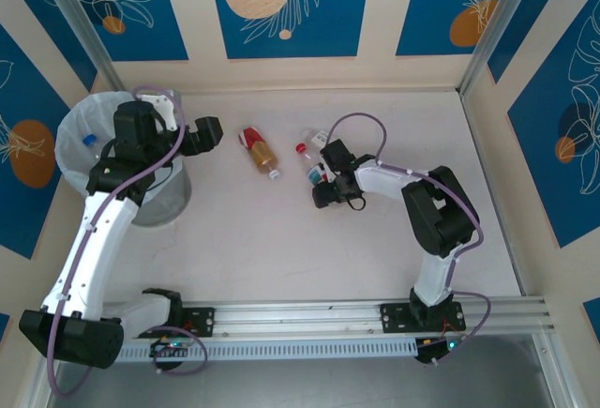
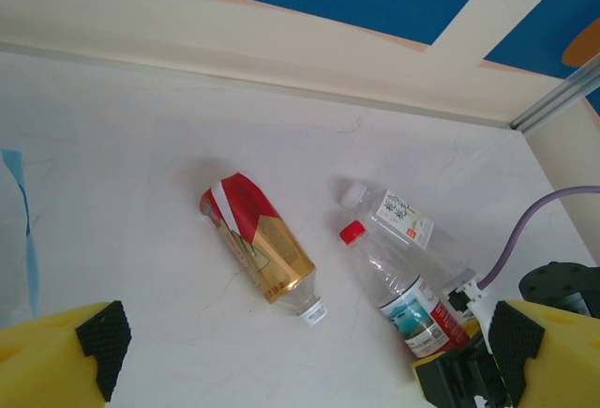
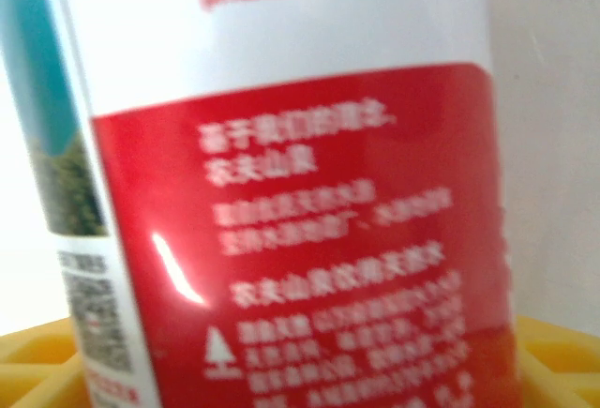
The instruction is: Put the plastic bottles in the bin
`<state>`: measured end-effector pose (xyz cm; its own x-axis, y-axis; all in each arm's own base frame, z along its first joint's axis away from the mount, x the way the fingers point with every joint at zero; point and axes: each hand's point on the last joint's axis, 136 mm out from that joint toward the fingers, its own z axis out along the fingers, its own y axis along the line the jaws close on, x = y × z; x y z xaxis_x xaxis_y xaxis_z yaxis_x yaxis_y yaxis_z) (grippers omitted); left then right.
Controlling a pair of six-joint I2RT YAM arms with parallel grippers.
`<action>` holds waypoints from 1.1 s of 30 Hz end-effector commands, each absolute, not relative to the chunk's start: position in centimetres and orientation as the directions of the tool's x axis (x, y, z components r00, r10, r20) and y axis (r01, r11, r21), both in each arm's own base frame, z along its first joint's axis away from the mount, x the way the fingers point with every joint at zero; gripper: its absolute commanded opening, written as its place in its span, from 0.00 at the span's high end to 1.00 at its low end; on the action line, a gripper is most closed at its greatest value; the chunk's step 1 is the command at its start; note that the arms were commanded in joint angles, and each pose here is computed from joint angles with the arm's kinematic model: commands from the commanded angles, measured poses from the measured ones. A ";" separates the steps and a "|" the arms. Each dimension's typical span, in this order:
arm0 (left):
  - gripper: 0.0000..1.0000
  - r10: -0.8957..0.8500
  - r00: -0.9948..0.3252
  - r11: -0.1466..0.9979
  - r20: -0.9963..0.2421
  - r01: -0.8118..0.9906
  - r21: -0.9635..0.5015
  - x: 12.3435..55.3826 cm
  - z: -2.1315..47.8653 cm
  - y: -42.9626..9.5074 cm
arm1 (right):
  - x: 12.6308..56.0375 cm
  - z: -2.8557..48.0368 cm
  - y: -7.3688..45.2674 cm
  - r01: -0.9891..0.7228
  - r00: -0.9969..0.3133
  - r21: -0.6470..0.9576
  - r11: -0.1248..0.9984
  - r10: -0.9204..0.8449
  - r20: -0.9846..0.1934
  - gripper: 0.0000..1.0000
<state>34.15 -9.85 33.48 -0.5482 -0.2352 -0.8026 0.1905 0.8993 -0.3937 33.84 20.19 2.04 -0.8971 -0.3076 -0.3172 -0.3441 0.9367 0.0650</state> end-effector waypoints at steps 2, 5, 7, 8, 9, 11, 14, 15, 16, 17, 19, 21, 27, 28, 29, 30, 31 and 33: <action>0.01 -0.232 -0.554 0.901 -0.799 0.187 -0.392 33.9 33.2 -9.9 | 33.8 2.3 20.6 -0.363 -0.892 0.055 0.930 -0.330 -0.311 0.31; 0.01 -0.235 -0.551 0.902 -0.800 0.183 -0.391 33.8 33.3 -9.8 | 33.9 2.8 20.5 -0.364 -0.887 0.049 0.930 -0.330 -0.324 0.35; 0.01 -0.237 -0.550 0.902 -0.801 0.181 -0.391 33.8 33.4 -9.7 | 34.0 3.2 20.6 -0.367 -0.882 0.050 0.929 -0.330 -0.336 0.37; 0.01 -0.238 -0.550 0.902 -0.800 0.181 -0.392 33.8 33.4 -9.8 | 34.0 3.3 20.7 -0.368 -0.880 0.050 0.929 -0.330 -0.341 0.38; 0.01 -0.238 -0.551 0.902 -0.800 0.180 -0.393 33.8 33.4 -9.7 | 34.0 3.5 20.7 -0.371 -0.877 0.048 0.927 -0.333 -0.347 0.39; 0.01 -0.239 -0.555 0.901 -0.797 0.180 -0.395 33.9 33.2 -9.8 | 34.0 3.8 20.8 -0.373 -0.873 0.048 0.927 -0.333 -0.357 0.40; 0.01 -0.237 -0.558 0.896 -0.795 0.190 -0.401 34.0 33.2 -10.0 | 33.9 4.3 20.9 -0.378 -0.864 0.043 0.925 -0.336 -0.375 0.41; 0.01 -0.236 -0.560 0.894 -0.794 0.195 -0.403 34.0 33.2 -10.1 | 33.9 4.5 21.0 -0.379 -0.861 0.043 0.924 -0.335 -0.382 0.41; 0.01 -0.237 -0.562 0.891 -0.793 0.199 -0.407 34.0 33.3 -10.2 | 33.9 4.8 21.0 -0.381 -0.858 0.045 0.924 -0.335 -0.390 0.42; 0.01 -0.238 -0.564 0.889 -0.791 0.201 -0.411 34.0 33.3 -10.4 | 33.8 5.0 21.1 -0.387 -0.852 0.045 0.921 -0.339 -0.400 0.42; 0.01 -0.246 -0.571 0.887 -0.783 0.194 -0.419 34.2 33.1 -10.4 | 33.8 5.6 21.2 -0.397 -0.840 0.047 0.917 -0.342 -0.420 0.44; 0.01 -0.254 -0.577 0.885 -0.776 0.184 -0.427 34.4 33.1 -10.4 | 33.9 6.1 21.1 -0.398 -0.833 0.044 0.916 -0.341 -0.436 0.45; 0.01 -0.287 -0.587 0.874 -0.757 0.164 -0.458 34.8 33.0 -10.6 | 33.9 8.4 21.3 -0.406 -0.800 0.073 0.911 -0.315 -0.510 0.50; 0.01 -0.289 -0.590 0.873 -0.754 0.160 -0.460 34.9 32.9 -10.6 | 33.8 8.9 21.4 -0.405 -0.794 0.082 0.911 -0.305 -0.526 0.50; 0.01 -0.292 -0.592 0.873 -0.751 0.155 -0.462 34.9 32.8 -10.6 | 33.8 9.3 21.4 -0.403 -0.789 0.091 0.911 -0.296 -0.538 0.50; 0.01 -0.293 -0.595 0.873 -0.748 0.153 -0.464 34.9 32.7 -10.7 | 33.7 9.6 21.4 -0.402 -0.785 0.098 0.910 -0.288 -0.548 0.50; 0.01 -0.296 -0.601 0.869 -0.743 0.154 -0.471 35.0 32.6 -10.9 | 33.6 10.0 21.4 -0.402 -0.780 0.106 0.910 -0.279 -0.561 0.50; 0.01 -0.300 -0.608 0.852 -0.735 0.175 -0.493 35.0 32.6 -11.7 | 33.5 10.8 21.4 -0.401 -0.769 0.125 0.908 -0.259 -0.584 0.51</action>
